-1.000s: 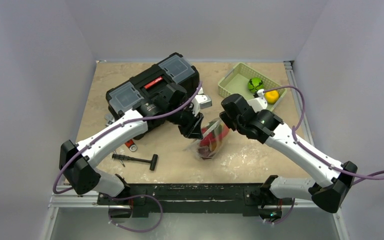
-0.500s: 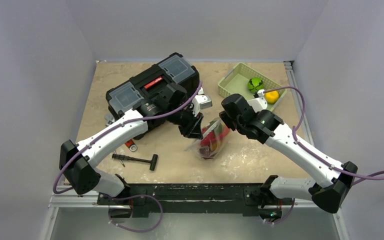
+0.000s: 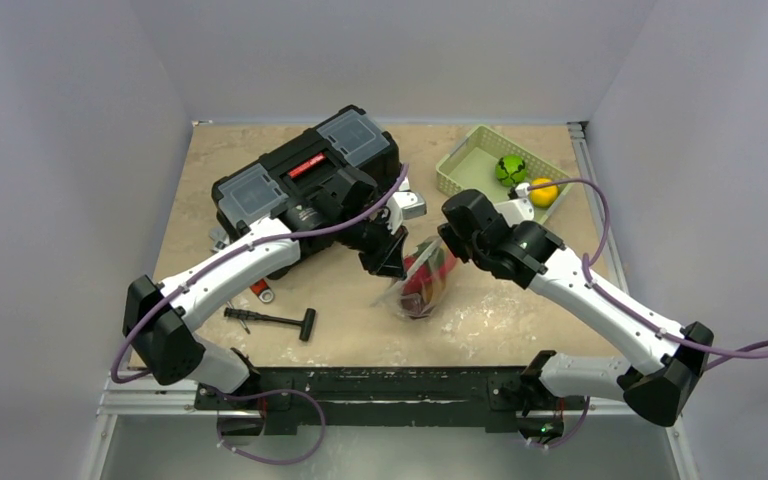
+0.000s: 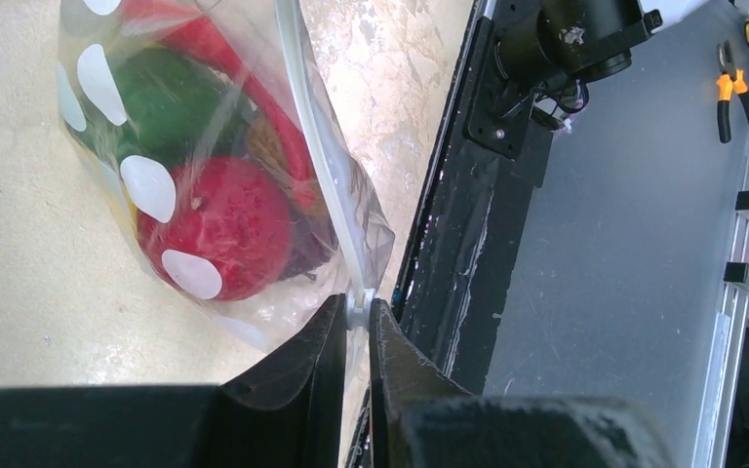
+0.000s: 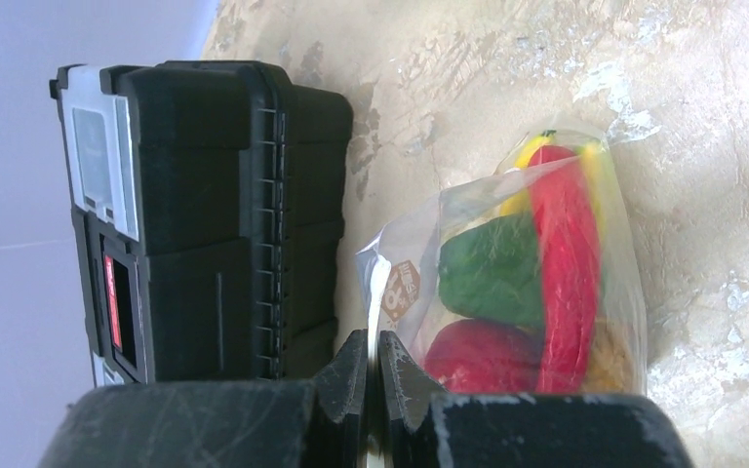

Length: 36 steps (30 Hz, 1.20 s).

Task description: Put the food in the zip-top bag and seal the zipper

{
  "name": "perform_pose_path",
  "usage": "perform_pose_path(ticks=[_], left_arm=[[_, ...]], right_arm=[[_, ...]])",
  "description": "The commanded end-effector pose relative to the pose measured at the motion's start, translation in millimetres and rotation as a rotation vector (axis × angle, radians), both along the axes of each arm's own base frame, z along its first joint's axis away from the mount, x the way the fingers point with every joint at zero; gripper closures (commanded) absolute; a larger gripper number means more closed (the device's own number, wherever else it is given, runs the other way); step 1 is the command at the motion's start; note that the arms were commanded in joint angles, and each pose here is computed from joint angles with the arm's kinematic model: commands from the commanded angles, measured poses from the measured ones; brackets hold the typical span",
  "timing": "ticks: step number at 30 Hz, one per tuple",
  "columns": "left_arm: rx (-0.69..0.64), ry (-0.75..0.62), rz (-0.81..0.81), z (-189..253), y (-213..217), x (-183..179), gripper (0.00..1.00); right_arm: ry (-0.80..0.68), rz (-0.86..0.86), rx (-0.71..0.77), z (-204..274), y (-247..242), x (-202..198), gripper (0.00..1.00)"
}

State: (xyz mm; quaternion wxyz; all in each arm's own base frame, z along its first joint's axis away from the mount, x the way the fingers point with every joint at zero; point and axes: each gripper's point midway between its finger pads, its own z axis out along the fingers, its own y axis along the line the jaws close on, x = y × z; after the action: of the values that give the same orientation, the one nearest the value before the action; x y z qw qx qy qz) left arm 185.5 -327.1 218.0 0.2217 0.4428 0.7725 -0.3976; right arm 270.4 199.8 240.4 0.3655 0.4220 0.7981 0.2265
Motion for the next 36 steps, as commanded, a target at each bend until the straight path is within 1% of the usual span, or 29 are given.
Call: perform_pose_path(ticks=[1, 3, 4, 7, 10, 14, 18, 19, 22, 26, 28, 32, 33, 35, 36], left_arm=[[-0.036, -0.009, -0.023, 8, -6, 0, 1.0], [-0.022, -0.004, -0.014, 4, -6, 2, 1.0], [-0.013, -0.001, -0.011, 2, -6, 3, 1.0], [0.022, 0.005, -0.002, -6, -4, 6, 1.0], [0.044, 0.001, 0.003, -11, -1, 8, 1.0], [0.066, 0.001, 0.006, -14, 1, 8, 1.0], [0.074, -0.011, 0.013, -12, 5, 7, 1.0], [0.076, -0.033, -0.002, -12, 7, 8, 1.0], [0.091, -0.047, -0.001, -13, 10, 9, 1.0], [0.116, -0.047, -0.005, -15, 14, 8, 1.0], [0.123, -0.05, -0.008, -14, 15, 8, 1.0], [0.153, -0.078, 0.015, -14, 21, 14, 1.0], [0.169, -0.092, 0.032, -14, 25, 17, 0.93], [0.178, -0.109, 0.066, -12, 30, 23, 0.66], [0.176, -0.115, 0.08, -9, 33, 26, 0.57]], right_arm=[[-0.069, -0.08, 0.08, 16, -4, 10, 1.0], [-0.117, -0.073, 0.087, 20, -7, 15, 1.0], [-0.129, -0.054, 0.113, 22, -6, 18, 1.0], [-0.131, -0.064, 0.191, 19, -19, 30, 1.0], [-0.138, -0.094, 0.206, 24, -38, 40, 1.0], [-0.174, -0.127, 0.196, 38, -61, 49, 1.0], [-0.173, -0.156, 0.175, 37, -82, 55, 1.0], [-0.172, -0.158, 0.169, 35, -87, 57, 1.0], [-0.151, -0.151, 0.155, 23, -97, 63, 1.0], [-0.075, -0.123, 0.139, -5, -97, 62, 1.0], [-0.071, -0.128, 0.127, -14, -102, 59, 1.0], [-0.089, -0.124, 0.07, -14, -111, 58, 1.0], [-0.107, -0.101, 0.046, -12, -111, 60, 1.0], [-0.109, -0.03, 0.018, -12, -103, 64, 1.0], [-0.095, -0.006, -0.003, -16, -102, 65, 1.0]])
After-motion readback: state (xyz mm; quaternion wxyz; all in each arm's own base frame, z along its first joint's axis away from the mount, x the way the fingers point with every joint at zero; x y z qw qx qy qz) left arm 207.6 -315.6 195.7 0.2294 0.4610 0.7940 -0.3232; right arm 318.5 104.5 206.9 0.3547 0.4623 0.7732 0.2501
